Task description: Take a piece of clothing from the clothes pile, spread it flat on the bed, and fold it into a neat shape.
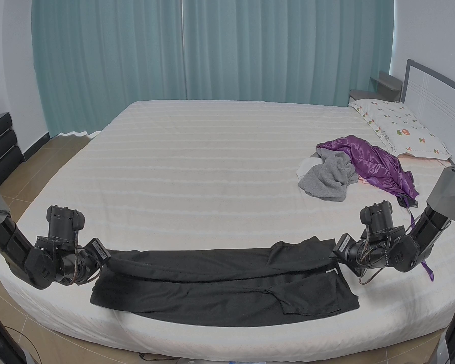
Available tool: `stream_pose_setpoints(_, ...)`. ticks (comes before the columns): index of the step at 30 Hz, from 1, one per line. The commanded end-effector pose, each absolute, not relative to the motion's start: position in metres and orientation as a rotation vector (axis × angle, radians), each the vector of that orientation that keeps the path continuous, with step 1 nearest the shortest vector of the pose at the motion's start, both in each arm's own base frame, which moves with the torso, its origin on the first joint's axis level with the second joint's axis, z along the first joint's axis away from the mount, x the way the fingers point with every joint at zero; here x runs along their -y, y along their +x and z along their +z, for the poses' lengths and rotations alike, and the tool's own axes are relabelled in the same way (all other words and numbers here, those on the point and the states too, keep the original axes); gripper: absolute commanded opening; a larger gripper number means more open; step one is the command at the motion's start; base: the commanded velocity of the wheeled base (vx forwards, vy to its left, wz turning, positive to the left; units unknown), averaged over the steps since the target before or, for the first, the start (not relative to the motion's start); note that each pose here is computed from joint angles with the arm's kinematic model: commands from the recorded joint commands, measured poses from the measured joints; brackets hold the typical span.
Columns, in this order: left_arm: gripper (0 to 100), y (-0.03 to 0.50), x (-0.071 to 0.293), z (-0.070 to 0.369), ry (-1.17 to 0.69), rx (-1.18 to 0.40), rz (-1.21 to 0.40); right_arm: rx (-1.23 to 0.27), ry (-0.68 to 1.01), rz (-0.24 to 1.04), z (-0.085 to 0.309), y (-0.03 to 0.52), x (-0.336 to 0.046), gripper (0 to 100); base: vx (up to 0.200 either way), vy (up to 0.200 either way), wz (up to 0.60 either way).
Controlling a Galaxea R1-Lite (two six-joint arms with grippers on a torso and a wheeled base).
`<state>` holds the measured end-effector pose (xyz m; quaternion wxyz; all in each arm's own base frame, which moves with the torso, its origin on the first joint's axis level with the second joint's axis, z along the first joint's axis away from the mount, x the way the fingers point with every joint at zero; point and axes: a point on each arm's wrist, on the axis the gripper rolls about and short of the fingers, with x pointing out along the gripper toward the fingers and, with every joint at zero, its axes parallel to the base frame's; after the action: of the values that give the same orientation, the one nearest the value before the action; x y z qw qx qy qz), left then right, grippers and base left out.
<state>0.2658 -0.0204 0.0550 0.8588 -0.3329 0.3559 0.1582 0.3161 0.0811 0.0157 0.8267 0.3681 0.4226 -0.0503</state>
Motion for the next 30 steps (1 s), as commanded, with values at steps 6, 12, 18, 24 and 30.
stream_pose_setpoints(6, 0, 0.304, 0.006, 0.081, -0.746, -0.623, 0.324, -0.790, 0.820, -0.070, 0.041, 0.334, -0.078, 0, 0.000, 0.000, 0.00)
stream_pose_setpoints(12, 0, 0.362, -0.007, 0.100, -0.781, -0.597, 0.303, -0.648, 0.859, -0.030, 0.065, 0.382, -0.078, 0, 0.000, 0.000, 0.00)
stream_pose_setpoints(18, 0, 0.393, -0.014, 0.089, -0.794, -0.574, 0.310, -0.579, 0.890, -0.034, 0.072, 0.412, -0.077, 0, 0.000, 0.000, 0.00)
stream_pose_setpoints(24, 0, 0.401, -0.013, 0.078, -0.798, -0.579, 0.313, -0.599, 0.885, -0.042, 0.069, 0.418, -0.080, 0, 0.000, 0.000, 0.00)
stream_pose_setpoints(30, 0, 0.404, -0.015, 0.080, -0.808, -0.565, 0.311, -0.617, 0.878, -0.052, 0.068, 0.418, -0.080, 0, 0.000, 0.000, 0.00)
